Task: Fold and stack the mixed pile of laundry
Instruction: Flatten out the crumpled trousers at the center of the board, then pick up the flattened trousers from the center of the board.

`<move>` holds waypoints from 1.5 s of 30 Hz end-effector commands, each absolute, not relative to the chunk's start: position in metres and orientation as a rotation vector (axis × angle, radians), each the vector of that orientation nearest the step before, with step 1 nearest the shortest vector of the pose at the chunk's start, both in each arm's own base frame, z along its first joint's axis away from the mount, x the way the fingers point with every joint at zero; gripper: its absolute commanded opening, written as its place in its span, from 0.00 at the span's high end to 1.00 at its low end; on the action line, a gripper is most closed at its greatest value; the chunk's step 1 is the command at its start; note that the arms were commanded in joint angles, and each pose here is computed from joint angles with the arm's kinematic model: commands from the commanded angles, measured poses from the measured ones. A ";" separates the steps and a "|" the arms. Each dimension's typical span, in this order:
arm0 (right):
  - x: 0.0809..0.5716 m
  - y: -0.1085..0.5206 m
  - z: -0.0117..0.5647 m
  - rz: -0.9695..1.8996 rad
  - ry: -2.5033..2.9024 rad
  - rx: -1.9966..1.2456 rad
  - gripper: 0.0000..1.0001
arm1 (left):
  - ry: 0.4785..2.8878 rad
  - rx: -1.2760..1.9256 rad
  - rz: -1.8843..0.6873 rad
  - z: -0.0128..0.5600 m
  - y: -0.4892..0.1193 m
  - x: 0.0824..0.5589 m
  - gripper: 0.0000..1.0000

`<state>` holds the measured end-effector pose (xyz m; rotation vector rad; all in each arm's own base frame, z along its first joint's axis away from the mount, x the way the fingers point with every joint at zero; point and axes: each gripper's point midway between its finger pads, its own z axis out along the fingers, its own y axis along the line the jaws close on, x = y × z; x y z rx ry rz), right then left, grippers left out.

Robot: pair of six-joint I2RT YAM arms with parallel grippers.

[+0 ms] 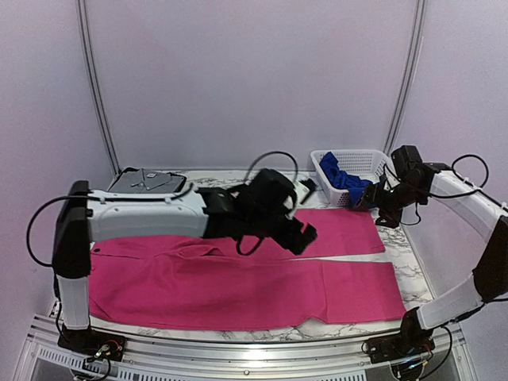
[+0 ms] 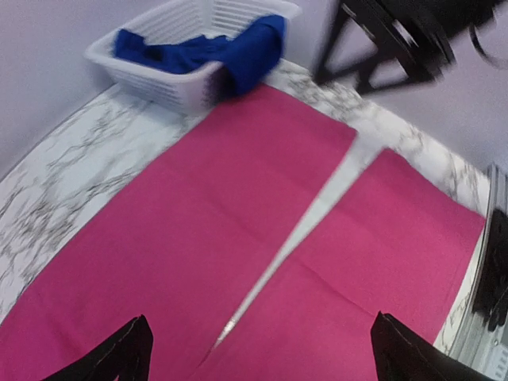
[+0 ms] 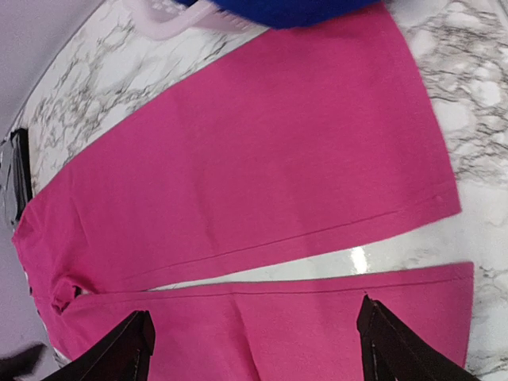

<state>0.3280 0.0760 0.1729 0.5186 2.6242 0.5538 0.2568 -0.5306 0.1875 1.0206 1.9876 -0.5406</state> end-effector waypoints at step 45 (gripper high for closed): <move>0.419 0.131 0.062 0.481 2.782 -0.116 0.38 | 2.861 -0.140 -0.244 0.046 -0.123 0.369 0.16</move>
